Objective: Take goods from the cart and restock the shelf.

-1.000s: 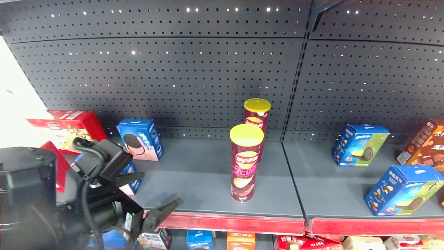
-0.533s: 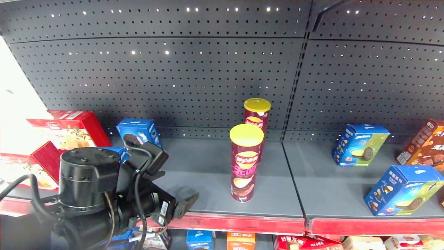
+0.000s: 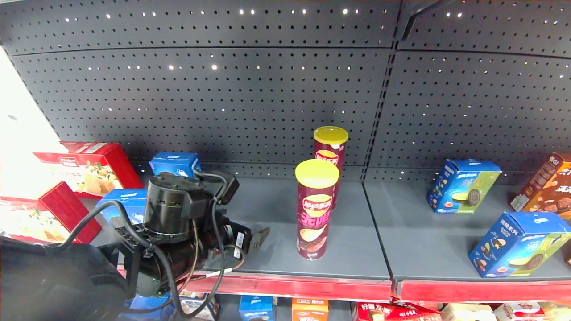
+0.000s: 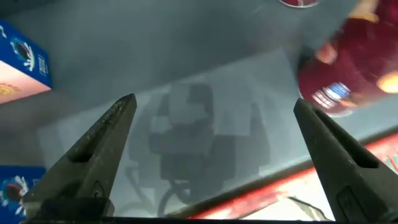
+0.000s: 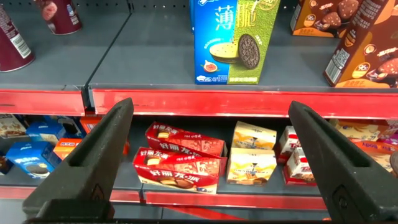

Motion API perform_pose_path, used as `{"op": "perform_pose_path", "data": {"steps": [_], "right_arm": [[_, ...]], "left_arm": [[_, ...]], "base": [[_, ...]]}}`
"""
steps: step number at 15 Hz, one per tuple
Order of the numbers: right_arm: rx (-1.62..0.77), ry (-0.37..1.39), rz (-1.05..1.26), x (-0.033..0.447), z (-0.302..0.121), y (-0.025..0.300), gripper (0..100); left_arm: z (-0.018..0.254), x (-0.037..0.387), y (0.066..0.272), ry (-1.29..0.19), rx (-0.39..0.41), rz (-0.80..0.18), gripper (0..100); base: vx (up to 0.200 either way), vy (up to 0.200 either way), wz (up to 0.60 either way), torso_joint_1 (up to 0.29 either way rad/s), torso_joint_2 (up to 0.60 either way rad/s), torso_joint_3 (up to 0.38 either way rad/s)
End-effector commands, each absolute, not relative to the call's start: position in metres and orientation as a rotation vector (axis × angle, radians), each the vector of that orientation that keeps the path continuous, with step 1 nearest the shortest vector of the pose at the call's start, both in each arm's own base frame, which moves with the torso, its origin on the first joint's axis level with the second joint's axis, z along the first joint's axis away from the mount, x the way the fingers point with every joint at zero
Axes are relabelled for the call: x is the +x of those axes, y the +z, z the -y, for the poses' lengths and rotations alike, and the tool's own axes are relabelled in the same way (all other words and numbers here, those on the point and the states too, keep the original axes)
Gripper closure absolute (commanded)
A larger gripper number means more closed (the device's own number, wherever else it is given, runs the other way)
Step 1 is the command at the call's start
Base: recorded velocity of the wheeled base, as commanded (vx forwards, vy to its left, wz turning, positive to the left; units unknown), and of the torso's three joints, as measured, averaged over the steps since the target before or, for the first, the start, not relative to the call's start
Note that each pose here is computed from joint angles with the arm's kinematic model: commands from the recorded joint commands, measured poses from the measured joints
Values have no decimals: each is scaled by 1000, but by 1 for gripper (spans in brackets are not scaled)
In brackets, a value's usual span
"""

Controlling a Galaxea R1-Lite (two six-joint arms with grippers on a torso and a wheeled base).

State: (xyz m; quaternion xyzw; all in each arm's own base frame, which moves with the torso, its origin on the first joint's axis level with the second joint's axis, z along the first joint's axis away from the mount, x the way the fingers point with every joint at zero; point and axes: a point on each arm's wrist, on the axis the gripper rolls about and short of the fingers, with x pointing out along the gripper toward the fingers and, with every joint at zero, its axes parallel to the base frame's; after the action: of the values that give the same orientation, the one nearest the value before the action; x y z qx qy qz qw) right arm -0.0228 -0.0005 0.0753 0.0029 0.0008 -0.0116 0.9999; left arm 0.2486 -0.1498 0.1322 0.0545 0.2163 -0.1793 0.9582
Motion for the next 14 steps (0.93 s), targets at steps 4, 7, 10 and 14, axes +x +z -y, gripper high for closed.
{"op": "perform_pose_path", "data": {"steps": [4, 7, 10, 14], "right_arm": [[6, -23, -1, -23, 1, 75, 0], [6, -23, -1, -23, 1, 75, 0], [6, -23, -1, -23, 1, 75, 0], [6, -23, -1, -23, 1, 75, 0]], "left_arm": [[160, 260, 124, -367, 108, -454, 0], [168, 263, 126, -383, 107, -443, 0], [171, 262, 125, -393, 110, -444, 0], [178, 260, 126, -417, 114, -439, 0]], "base": [[0, 0, 0, 0, 0, 0], [0, 0, 0, 0, 0, 0], [0, 0, 0, 0, 0, 0], [0, 0, 0, 0, 0, 0]]}}
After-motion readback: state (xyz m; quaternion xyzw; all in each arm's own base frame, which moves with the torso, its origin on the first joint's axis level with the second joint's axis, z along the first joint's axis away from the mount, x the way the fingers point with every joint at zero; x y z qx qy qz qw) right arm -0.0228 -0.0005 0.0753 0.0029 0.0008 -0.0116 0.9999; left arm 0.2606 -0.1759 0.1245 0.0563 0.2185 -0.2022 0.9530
